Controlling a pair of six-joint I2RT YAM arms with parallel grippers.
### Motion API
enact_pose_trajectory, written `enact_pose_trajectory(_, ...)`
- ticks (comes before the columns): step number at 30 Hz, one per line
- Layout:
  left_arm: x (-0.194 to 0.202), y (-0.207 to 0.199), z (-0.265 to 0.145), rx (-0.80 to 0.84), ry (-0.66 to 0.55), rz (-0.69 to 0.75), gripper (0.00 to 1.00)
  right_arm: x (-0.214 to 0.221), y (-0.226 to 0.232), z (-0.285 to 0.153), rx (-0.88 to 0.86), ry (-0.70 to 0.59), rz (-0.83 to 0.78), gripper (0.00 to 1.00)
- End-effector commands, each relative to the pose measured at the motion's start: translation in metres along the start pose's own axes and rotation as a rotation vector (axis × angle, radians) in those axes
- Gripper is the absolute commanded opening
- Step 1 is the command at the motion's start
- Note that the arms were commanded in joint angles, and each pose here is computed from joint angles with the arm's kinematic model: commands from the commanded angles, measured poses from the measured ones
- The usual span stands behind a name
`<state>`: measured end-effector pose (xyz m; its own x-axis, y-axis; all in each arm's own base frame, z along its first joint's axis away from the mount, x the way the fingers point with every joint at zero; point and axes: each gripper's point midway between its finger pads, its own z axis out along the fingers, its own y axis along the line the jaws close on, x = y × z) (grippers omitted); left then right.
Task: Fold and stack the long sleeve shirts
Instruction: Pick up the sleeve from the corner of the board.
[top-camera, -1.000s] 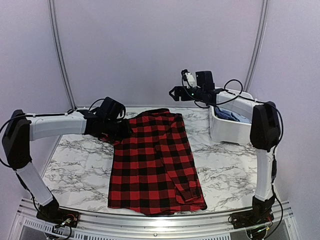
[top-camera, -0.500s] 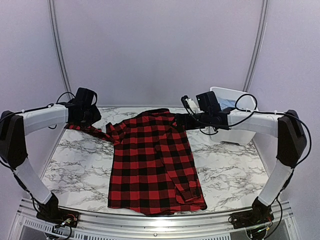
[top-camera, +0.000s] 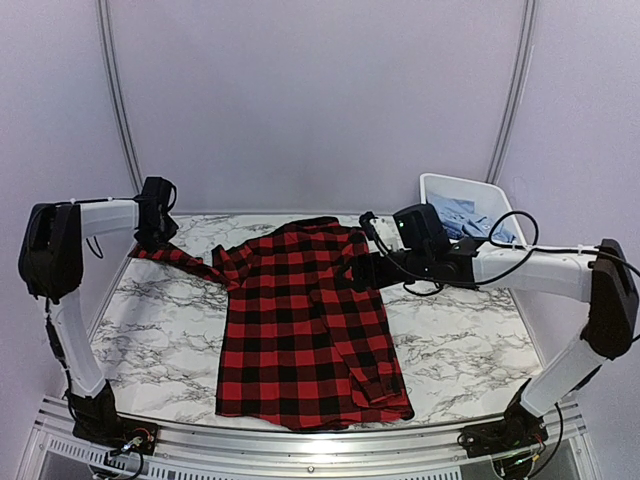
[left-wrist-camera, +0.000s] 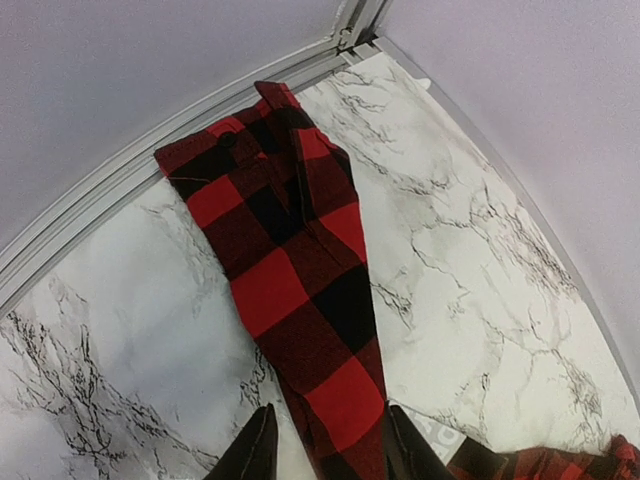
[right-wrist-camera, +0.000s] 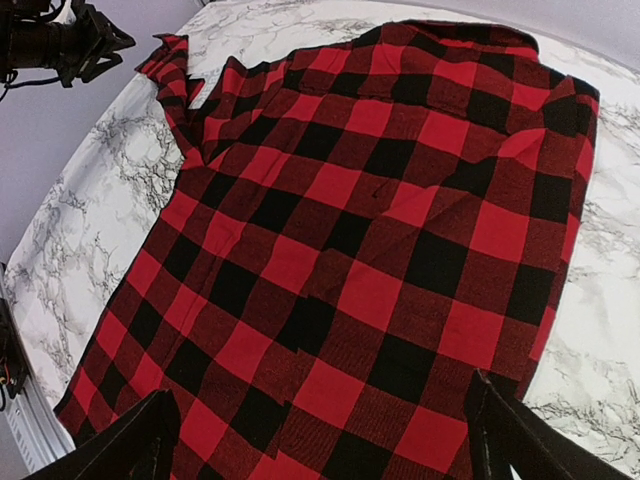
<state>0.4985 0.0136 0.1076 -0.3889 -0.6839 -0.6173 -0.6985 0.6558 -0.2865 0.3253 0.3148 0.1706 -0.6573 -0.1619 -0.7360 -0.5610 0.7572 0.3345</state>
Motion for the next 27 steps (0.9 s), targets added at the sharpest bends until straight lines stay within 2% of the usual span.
enact_pose_trajectory(1,-0.002,0.023,0.023,-0.079,0.036,-0.069,0.38,-0.005,0.007,-0.012,-0.009,-0.038,0.015,0.95)
enact_pose_trajectory(13,0.020,0.040,0.063,-0.156,0.110,-0.074,0.40,-0.002,0.010,-0.012,-0.024,-0.029,0.018,0.95)
enact_pose_trajectory(21,0.023,0.033,0.079,-0.152,0.121,-0.081,0.41,0.003,0.007,-0.007,-0.014,-0.010,0.015,0.95)
enact_pose_trajectory(27,0.011,0.025,0.081,-0.134,0.087,-0.086,0.31,0.009,0.008,-0.006,-0.012,0.002,0.017,0.95)
